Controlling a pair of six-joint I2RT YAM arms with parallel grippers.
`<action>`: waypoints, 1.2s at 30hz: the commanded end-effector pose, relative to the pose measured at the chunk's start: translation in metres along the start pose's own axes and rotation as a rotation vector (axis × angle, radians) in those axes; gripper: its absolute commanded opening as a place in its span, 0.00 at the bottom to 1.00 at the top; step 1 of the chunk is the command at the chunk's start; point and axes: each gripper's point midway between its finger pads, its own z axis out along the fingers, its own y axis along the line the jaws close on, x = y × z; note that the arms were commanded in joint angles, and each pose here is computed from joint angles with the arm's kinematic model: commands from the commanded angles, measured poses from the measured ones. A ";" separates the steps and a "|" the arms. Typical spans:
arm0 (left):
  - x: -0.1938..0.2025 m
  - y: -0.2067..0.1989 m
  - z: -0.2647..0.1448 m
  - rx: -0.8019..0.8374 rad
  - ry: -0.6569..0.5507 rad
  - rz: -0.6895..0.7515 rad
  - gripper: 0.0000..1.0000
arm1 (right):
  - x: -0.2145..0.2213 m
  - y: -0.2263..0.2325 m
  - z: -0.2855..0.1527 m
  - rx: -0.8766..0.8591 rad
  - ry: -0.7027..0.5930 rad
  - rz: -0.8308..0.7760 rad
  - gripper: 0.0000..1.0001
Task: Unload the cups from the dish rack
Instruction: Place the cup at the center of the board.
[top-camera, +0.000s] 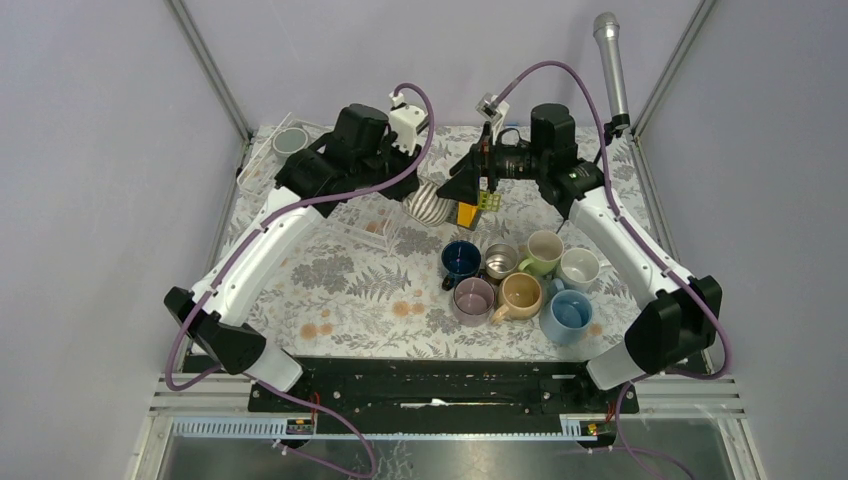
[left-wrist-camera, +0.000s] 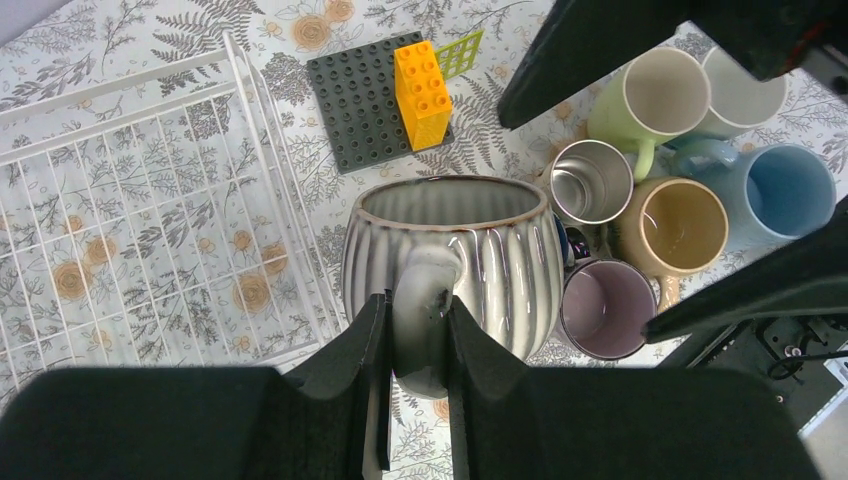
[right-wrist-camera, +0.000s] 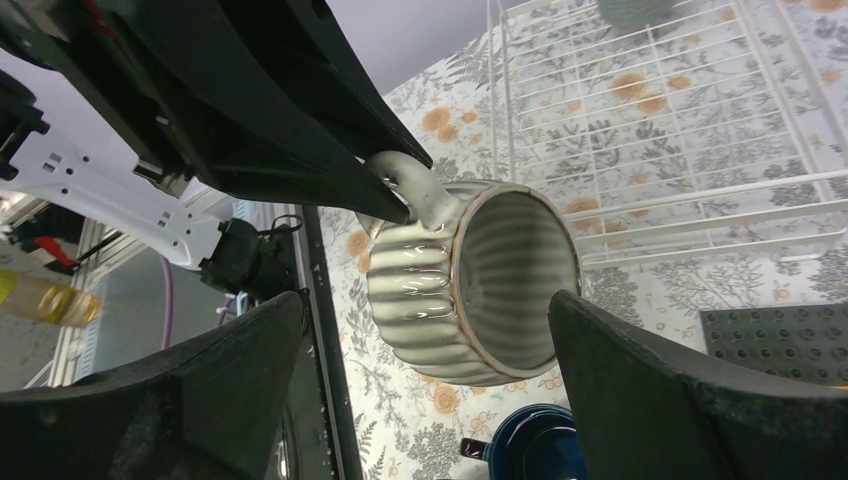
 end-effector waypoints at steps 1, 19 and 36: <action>-0.042 -0.017 -0.028 0.057 -0.181 0.047 0.00 | 0.006 0.008 0.002 -0.098 0.025 0.003 1.00; -0.044 -0.033 -0.020 0.099 -0.177 0.065 0.00 | 0.013 0.025 0.009 -0.303 0.054 0.095 0.79; -0.052 -0.038 -0.017 0.110 -0.203 0.098 0.00 | 0.017 0.031 0.010 -0.376 0.065 0.176 0.64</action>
